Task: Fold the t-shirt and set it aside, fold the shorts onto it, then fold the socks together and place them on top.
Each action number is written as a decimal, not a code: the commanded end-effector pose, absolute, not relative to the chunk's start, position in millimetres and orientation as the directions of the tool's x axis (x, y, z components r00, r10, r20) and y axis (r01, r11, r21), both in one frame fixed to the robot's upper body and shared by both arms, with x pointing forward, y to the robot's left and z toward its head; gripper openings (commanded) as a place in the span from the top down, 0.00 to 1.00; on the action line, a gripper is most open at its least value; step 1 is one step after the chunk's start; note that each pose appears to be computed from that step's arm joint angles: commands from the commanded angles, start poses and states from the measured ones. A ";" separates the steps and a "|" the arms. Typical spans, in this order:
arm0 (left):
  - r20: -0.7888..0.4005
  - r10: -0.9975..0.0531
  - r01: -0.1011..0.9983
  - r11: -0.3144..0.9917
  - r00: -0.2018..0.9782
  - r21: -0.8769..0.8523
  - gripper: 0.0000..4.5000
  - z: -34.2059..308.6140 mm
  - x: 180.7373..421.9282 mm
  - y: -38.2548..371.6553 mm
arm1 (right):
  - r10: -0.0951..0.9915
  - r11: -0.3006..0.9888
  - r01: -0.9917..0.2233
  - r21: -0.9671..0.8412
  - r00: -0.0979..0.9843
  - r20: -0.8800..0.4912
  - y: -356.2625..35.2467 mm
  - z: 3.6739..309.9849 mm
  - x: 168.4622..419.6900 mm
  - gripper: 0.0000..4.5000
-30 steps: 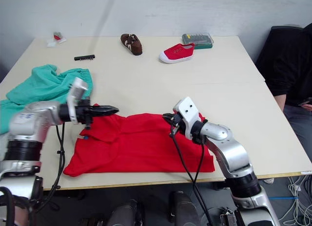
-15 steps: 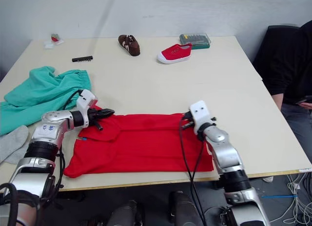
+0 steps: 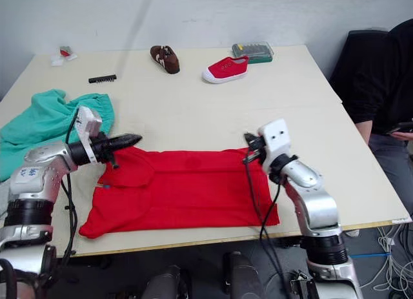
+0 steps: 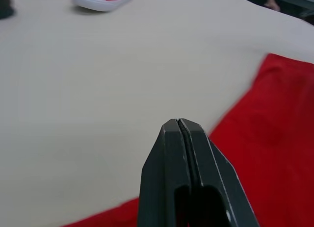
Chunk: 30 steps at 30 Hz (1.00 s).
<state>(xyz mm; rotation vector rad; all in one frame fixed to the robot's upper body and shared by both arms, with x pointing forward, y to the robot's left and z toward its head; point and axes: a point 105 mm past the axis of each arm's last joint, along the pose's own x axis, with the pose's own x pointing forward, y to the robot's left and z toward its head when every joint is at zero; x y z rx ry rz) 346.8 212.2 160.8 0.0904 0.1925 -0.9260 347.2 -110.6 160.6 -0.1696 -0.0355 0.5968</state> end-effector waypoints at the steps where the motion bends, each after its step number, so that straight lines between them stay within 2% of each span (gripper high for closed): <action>1: -0.309 -0.816 0.858 0.514 0.489 -0.002 1.00 144.2 328.5 204.0 | 0.593 0.781 -0.592 -0.199 0.803 -0.059 -95.8 151.0 345.8 1.00; 6: -0.457 -0.678 0.791 0.604 0.575 0.099 1.00 111.7 337.3 230.5 | 0.478 0.822 -0.518 -0.235 0.853 -0.208 -115.3 113.4 354.7 1.00; 10: -0.476 -0.617 0.739 0.664 0.627 0.111 1.00 106.4 338.4 254.9 | 0.389 0.856 -0.453 -0.249 0.882 -0.267 -147.2 101.1 351.4 1.00; 15: -0.438 -0.600 0.700 0.707 0.669 0.101 1.00 116.5 338.4 270.9 | 0.344 0.873 -0.420 -0.248 0.891 -0.297 -180.2 103.4 340.7 1.00; 17: -0.397 -0.629 0.708 0.701 0.669 0.084 1.00 125.0 338.0 266.9 | 0.355 0.872 -0.425 -0.240 0.890 -0.285 -184.5 110.3 337.7 1.00; 20: -0.333 -0.698 0.749 0.662 0.634 0.038 1.00 137.0 333.2 252.1 | 0.426 0.854 -0.473 -0.218 0.875 -0.232 -177.5 127.3 333.4 1.00; 23: -0.318 -0.730 0.779 0.626 0.605 0.047 1.00 142.7 330.1 235.9 | 0.511 0.804 -0.543 -0.241 0.839 -0.185 -163.2 146.5 327.9 1.00; 28: -0.283 -0.767 0.809 0.585 0.575 0.059 1.00 156.9 328.5 216.9 | 0.585 0.728 -0.618 -0.297 0.786 -0.200 -152.1 155.5 322.0 1.00; 30: -0.246 -0.812 0.843 0.536 0.529 0.044 0.92 168.4 323.8 205.3 | 0.603 0.702 -0.643 -0.307 0.766 -0.224 -151.0 157.5 322.8 1.00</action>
